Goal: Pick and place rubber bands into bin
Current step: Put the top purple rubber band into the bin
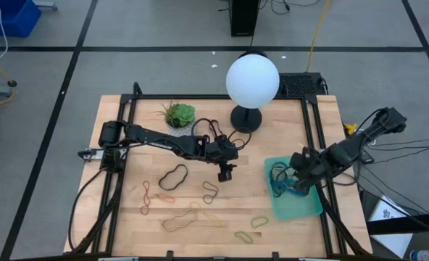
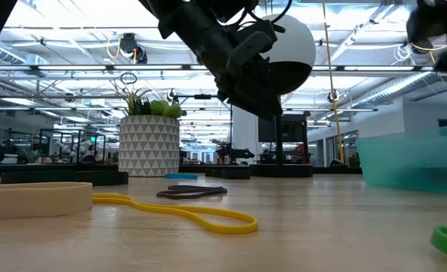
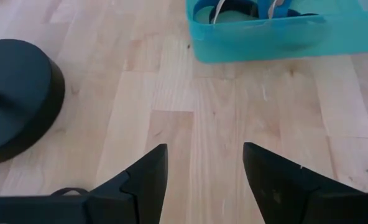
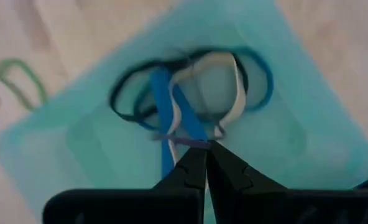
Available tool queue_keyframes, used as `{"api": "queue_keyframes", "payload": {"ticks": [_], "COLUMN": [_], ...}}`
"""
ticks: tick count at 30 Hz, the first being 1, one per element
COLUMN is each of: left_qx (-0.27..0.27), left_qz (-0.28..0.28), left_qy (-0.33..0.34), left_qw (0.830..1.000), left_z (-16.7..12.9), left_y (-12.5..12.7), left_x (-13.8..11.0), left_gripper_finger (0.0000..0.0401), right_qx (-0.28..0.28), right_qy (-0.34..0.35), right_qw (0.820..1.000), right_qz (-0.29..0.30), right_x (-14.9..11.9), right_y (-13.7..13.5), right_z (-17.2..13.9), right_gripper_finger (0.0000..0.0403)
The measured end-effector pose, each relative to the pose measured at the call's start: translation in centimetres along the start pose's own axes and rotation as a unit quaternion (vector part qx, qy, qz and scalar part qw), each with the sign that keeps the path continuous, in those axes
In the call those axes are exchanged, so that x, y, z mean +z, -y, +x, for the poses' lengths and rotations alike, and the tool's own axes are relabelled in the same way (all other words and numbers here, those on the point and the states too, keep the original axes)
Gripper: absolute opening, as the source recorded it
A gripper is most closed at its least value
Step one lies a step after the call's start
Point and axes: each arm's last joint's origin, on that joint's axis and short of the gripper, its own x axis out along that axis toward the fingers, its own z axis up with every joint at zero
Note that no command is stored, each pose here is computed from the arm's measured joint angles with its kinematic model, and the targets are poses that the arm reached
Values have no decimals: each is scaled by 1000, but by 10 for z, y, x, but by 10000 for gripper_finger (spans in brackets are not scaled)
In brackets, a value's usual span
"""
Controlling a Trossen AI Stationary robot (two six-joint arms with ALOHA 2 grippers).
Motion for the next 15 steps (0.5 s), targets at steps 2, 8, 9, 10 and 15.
{"api": "queue_keyframes", "payload": {"ticks": [2,8,9,10,15], "left_qx": [0,0,0,0,1], "left_qz": [0,0,0,1,9], "left_qy": [0,0,0,0,0], "left_qw": [1000,1000,1000,1000,1000], "left_z": [0,0,0,0,0], "left_y": [0,0,0,0,0], "left_x": [0,0,0,0,0], "left_gripper_finger": [216,216,216,216,216], "right_qx": [-5,-7,-7,-8,-2], "right_qy": [-14,-18,-19,-19,-47], "right_qw": [1000,1000,1000,1000,999], "right_qz": [1,1,4,9,14], "right_x": [-4,-13,-14,-15,-21], "right_y": [1,5,6,6,9], "right_z": [13,45,48,51,59], "right_gripper_finger": [0,0,0,0,3]}}
